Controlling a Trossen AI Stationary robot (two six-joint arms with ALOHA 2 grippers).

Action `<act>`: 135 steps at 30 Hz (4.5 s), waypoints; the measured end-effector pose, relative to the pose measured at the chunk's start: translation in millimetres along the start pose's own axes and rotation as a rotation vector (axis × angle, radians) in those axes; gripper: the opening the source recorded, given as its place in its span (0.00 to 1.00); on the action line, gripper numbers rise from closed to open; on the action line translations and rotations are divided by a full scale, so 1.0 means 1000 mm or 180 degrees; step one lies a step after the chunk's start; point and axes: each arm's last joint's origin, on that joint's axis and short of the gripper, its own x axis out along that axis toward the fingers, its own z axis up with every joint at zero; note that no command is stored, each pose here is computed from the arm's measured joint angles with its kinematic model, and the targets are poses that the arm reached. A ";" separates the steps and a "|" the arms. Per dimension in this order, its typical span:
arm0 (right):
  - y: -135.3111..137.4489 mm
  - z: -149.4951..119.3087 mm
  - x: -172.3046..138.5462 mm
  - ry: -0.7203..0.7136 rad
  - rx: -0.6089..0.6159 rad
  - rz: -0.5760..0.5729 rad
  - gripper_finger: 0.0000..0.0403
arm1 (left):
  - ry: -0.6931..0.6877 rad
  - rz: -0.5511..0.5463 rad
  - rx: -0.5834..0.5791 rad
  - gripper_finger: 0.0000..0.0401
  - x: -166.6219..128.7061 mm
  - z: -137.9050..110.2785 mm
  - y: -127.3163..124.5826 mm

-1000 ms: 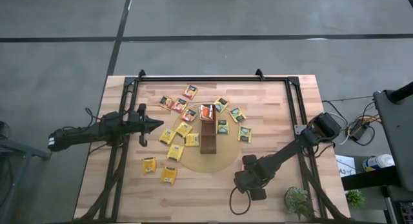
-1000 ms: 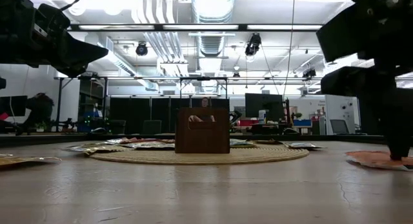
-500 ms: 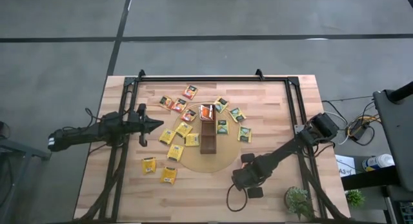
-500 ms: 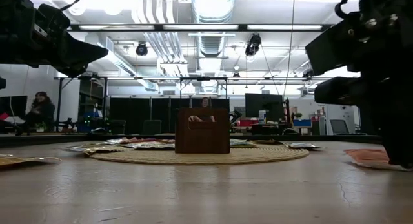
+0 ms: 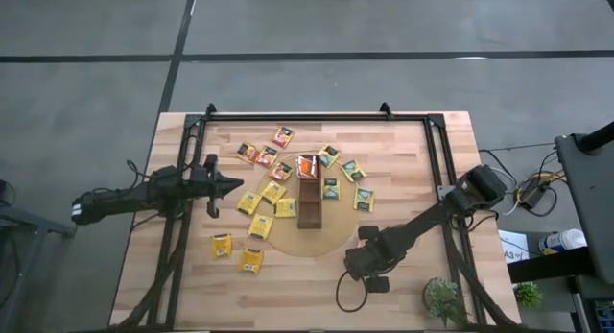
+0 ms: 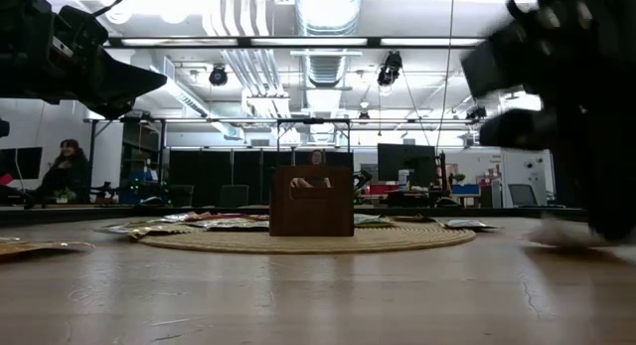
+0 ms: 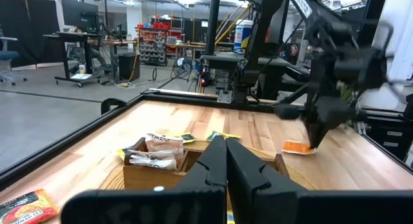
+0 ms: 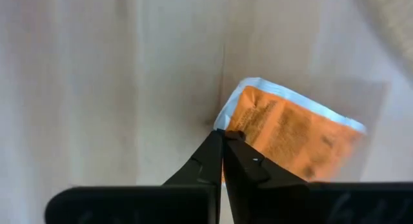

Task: Pick & Place Tea
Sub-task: Put the white tea bag into the top section of the wooden organizer, then adjust the white tea bags in the wooden organizer

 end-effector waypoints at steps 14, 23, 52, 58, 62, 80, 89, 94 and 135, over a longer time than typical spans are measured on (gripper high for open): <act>-0.018 0.017 -0.060 -0.0769 0.0912 0.0431 0.02 | -0.0002 0.0000 0.0000 0.00 0.000 0.000 0.000; -0.054 0.047 -0.082 -0.1513 0.1415 0.0753 0.02 | 0.0000 0.0000 0.0000 0.00 0.000 0.000 0.000; -0.237 0.078 -0.117 -0.2995 0.3065 0.0726 0.02 | 0.0000 0.0000 0.0000 0.00 0.000 0.000 0.000; -0.245 0.087 -0.104 -0.3046 0.3120 0.0819 0.02 | -0.0001 0.0001 0.0000 0.00 0.000 0.000 0.000; -0.247 0.096 -0.099 -0.3005 0.3094 0.0900 0.02 | 0.0001 0.0002 0.0000 0.00 0.000 0.000 0.000; -0.269 0.090 -0.081 -0.2667 0.3379 0.0851 0.02 | 0.0001 0.0001 0.0000 0.00 0.000 0.000 0.000; -0.273 0.089 -0.060 -0.2397 0.3449 0.0860 0.02 | 0.0002 0.0000 0.0000 0.00 0.000 0.000 0.000; -0.274 0.087 -0.056 -0.2296 0.3619 0.0877 0.02 | 0.0001 0.0000 0.0000 0.00 0.000 0.000 0.000; -0.261 0.081 -0.081 -0.2448 0.2514 0.0580 0.36 | 0.0001 0.0001 0.0000 0.00 0.000 0.000 0.000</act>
